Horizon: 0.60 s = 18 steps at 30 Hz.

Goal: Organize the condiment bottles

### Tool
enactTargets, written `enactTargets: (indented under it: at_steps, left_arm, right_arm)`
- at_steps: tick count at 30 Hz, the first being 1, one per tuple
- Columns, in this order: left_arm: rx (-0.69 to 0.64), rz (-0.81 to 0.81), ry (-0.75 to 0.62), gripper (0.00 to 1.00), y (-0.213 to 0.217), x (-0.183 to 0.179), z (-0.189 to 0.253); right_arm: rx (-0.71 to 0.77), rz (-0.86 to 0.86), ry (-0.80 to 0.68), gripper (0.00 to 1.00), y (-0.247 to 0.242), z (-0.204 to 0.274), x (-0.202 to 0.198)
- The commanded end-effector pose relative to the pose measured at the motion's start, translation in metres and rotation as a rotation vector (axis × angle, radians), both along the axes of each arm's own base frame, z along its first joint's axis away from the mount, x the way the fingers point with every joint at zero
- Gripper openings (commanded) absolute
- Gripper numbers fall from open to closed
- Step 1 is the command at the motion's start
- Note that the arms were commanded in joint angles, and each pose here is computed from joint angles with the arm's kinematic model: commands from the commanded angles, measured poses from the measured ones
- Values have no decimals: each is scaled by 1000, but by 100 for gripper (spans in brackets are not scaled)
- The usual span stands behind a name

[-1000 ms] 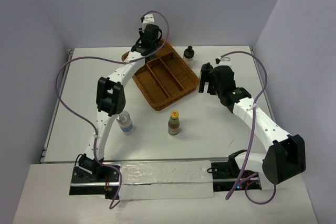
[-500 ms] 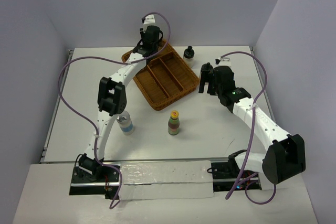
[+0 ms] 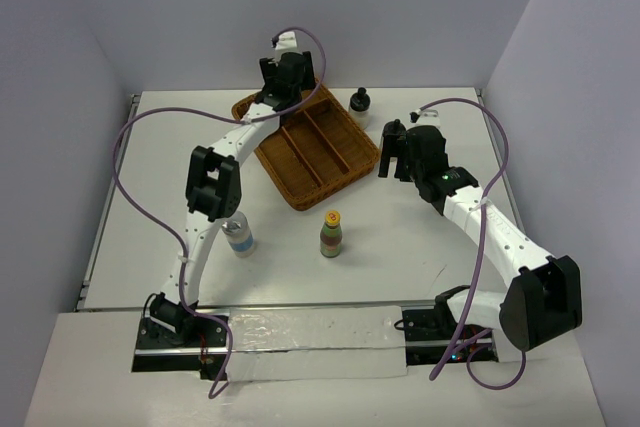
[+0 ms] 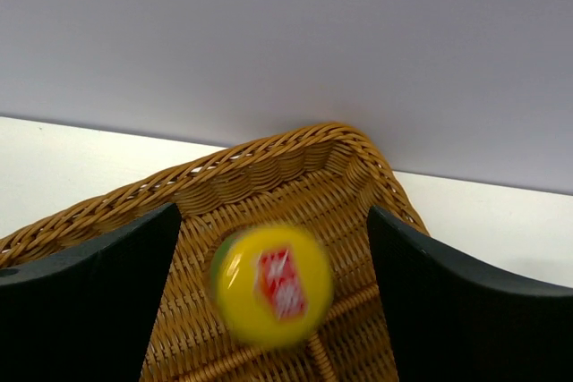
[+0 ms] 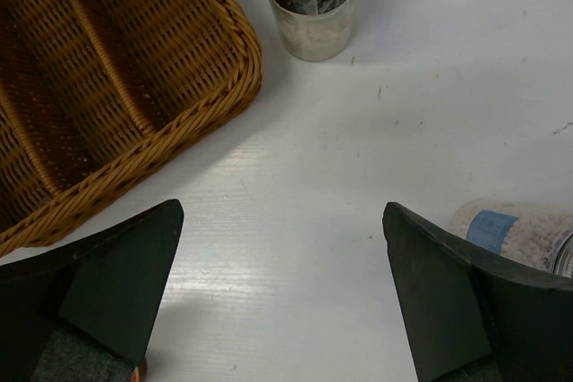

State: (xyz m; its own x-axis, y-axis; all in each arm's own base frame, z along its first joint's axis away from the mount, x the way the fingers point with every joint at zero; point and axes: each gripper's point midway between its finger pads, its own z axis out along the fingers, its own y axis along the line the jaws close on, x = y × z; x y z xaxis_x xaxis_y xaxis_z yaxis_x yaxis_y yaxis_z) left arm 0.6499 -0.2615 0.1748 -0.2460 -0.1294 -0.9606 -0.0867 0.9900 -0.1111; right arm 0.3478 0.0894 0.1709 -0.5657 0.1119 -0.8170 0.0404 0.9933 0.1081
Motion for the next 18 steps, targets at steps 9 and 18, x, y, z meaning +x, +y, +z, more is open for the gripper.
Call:
enactTargets:
  at_steps: [9, 18]
  left_arm:
    - [-78, 29, -221, 94, 15, -35, 160]
    - [-49, 25, -213, 98, 26, -114, 231]
  right_arm:
    - [5, -14, -59, 100, -5, 24, -6]
    - [2, -40, -100, 100, -13, 41, -13]
